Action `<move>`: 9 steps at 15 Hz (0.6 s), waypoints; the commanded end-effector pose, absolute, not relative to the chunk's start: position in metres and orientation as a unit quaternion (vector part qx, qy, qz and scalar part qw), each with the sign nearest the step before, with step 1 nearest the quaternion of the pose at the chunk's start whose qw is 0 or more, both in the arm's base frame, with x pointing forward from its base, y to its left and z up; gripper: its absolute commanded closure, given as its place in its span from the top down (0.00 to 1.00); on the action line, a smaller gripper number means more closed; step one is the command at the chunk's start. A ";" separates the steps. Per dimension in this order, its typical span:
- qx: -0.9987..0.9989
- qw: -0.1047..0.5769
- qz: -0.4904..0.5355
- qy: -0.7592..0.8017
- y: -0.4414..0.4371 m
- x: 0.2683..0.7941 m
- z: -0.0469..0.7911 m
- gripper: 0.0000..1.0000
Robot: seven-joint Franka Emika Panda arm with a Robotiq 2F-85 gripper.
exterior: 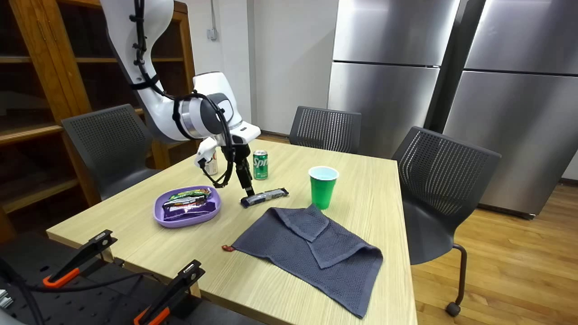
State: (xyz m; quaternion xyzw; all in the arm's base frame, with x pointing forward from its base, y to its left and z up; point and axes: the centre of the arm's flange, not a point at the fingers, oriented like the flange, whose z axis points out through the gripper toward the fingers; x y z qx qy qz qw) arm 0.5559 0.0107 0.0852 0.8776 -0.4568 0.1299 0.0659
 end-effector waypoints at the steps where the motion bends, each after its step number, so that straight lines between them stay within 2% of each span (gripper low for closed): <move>1: 0.873 0.081 0.129 -0.464 0.005 0.579 0.076 1.00; 9: 0.869 0.096 0.132 -0.467 0.001 0.597 0.057 1.00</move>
